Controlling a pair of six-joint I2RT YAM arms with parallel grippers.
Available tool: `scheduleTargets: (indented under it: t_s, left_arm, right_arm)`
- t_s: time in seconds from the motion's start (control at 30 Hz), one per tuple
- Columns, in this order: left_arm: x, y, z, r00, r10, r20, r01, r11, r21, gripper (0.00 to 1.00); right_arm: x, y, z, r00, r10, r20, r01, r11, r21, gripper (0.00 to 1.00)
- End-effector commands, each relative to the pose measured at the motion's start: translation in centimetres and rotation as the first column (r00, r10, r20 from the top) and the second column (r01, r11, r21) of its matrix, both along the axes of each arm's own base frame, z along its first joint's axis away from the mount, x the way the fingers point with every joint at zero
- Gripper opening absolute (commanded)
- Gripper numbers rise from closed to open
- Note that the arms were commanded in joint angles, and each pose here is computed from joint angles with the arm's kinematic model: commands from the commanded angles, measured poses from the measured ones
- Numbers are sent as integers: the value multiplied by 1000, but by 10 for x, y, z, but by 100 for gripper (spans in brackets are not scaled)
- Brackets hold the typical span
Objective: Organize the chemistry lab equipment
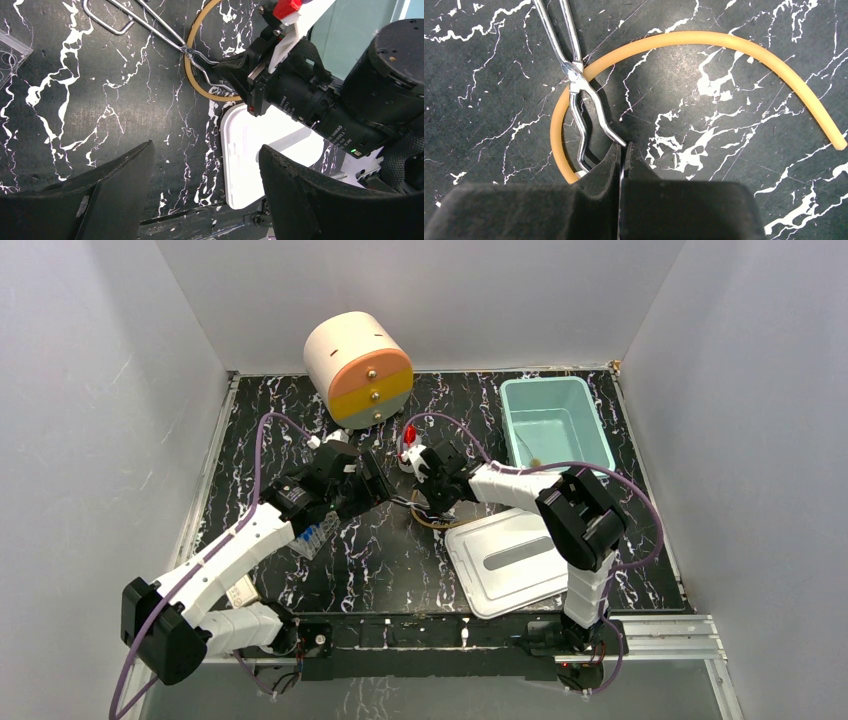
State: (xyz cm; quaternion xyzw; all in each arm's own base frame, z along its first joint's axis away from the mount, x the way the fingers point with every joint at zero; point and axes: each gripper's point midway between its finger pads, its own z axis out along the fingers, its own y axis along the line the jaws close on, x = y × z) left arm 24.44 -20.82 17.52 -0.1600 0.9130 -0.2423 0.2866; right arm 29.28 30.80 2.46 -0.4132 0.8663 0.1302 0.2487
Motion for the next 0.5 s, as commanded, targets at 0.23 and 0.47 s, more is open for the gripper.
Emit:
scheduleTargets:
  t_s: [0.23, 0.47]
  left_arm:
    - [-1, 1, 3, 998, 65, -8, -66, 996, -63, 77]
    - [14, -16, -1, 994, 101, -33, -104, 986, -131, 87]
  right_arm:
    - [2, 18, 83, 993, -72, 98, 48, 972, 232, 0]
    - [-16, 17, 97, 988, -152, 7, 141, 934, 329, 0]
